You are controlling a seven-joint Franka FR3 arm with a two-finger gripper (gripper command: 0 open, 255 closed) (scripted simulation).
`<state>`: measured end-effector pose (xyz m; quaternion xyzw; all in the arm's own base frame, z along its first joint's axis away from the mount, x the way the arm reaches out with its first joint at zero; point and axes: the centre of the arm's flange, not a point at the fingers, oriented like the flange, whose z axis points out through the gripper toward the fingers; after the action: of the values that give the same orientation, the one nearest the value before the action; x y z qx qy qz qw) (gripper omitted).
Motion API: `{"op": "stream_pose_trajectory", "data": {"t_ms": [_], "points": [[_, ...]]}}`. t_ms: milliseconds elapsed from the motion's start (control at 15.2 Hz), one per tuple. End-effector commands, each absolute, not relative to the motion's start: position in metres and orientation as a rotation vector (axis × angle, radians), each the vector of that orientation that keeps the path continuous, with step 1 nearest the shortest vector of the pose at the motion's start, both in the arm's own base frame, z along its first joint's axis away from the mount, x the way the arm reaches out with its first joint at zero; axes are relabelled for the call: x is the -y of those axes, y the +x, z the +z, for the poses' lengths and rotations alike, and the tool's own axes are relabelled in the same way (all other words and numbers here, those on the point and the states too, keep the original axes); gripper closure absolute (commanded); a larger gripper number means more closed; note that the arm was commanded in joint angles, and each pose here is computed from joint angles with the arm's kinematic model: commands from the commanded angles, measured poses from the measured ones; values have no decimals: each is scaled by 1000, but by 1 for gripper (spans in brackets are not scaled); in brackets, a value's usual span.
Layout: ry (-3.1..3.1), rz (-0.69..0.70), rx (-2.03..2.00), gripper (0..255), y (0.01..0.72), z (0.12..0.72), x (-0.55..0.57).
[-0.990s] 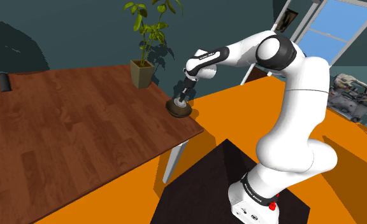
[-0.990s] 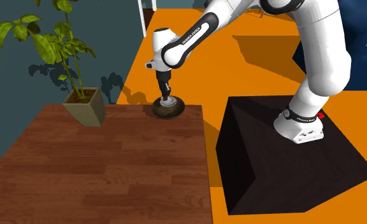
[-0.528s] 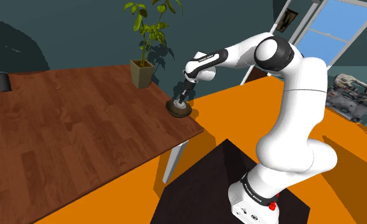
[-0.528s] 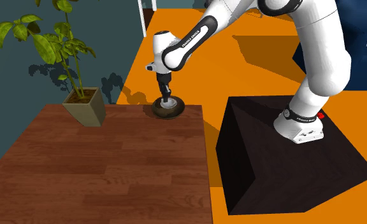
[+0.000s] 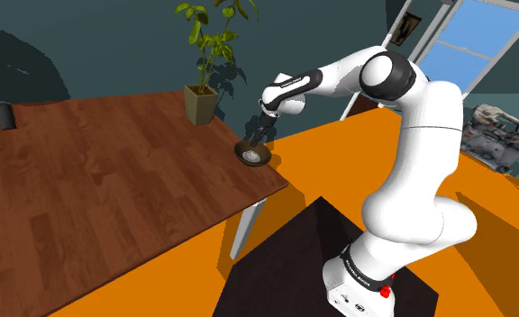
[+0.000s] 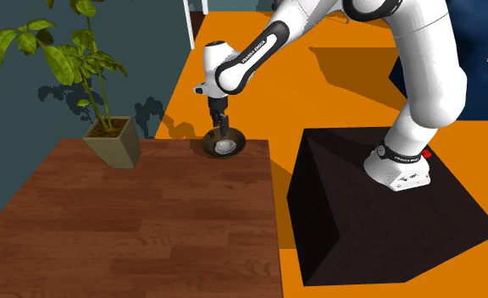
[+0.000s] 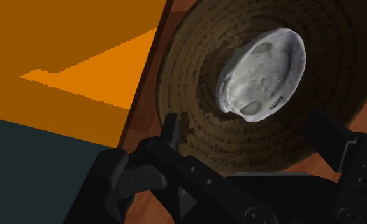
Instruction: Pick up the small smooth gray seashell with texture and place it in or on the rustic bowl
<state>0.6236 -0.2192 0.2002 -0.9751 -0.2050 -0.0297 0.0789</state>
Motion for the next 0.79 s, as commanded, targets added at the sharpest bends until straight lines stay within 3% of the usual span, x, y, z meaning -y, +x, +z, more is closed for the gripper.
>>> {"op": "stream_pose_trajectory", "data": {"t_ms": [0,198,726], "points": [[-2919,-89,614,0,623,213,221],[-2919,-89,614,0,622,249,227],[-2919,-89,614,0,622,249,227]]}}
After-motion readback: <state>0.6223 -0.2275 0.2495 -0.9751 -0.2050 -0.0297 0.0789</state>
